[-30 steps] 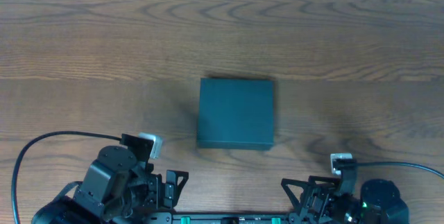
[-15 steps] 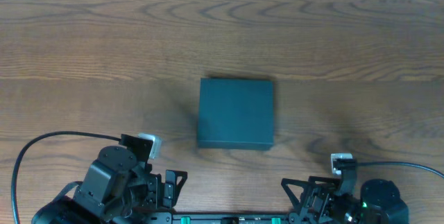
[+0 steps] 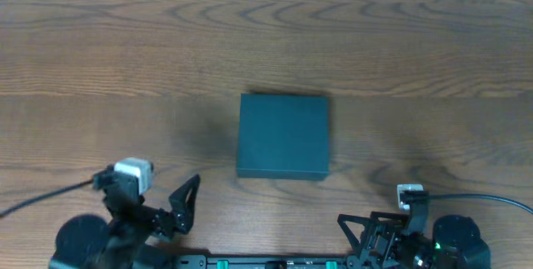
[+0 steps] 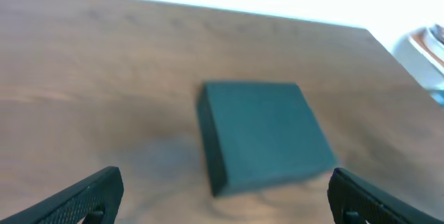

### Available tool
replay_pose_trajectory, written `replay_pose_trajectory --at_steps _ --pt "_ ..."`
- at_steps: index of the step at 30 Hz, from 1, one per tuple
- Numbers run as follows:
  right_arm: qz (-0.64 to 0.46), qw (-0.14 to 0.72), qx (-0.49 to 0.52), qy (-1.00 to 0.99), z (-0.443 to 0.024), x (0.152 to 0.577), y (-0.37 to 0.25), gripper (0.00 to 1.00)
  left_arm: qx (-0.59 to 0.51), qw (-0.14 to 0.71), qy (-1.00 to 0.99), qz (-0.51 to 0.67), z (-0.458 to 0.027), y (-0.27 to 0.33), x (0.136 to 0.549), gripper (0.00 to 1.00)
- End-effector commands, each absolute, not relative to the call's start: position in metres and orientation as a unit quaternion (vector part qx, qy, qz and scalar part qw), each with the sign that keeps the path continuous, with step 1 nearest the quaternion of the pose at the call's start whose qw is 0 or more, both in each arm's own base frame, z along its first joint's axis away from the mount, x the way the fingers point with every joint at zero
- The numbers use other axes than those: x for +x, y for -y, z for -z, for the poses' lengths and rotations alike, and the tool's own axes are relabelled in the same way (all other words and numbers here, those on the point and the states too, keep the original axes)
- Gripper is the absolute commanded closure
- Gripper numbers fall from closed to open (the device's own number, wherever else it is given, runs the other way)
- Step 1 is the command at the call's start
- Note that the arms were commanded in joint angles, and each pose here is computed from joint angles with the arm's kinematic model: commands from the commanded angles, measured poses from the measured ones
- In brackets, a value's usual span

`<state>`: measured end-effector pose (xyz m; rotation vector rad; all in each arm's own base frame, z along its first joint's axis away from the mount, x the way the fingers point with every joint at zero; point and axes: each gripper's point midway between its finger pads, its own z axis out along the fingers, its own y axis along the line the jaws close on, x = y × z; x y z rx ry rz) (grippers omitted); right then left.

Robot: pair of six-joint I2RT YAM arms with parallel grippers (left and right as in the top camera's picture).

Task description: Pack container

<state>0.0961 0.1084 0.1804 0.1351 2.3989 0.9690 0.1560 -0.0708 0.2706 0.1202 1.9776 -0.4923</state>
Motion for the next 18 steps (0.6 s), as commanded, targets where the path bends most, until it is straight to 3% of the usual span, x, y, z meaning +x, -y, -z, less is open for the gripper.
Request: replay_pose_trajectory --at_steps 1,18 --pt "-0.362 0.273 0.048 -0.89 -0.182 0.095 -0.108 0.01 0.073 0.556 -0.813 0.158 -0.262 0.06 0.16 0.05" --pt "-0.362 0.273 0.048 -0.89 -0.182 0.095 -0.108 0.01 0.093 0.544 -0.805 0.219 -0.163 0.086 0.187 0.05"
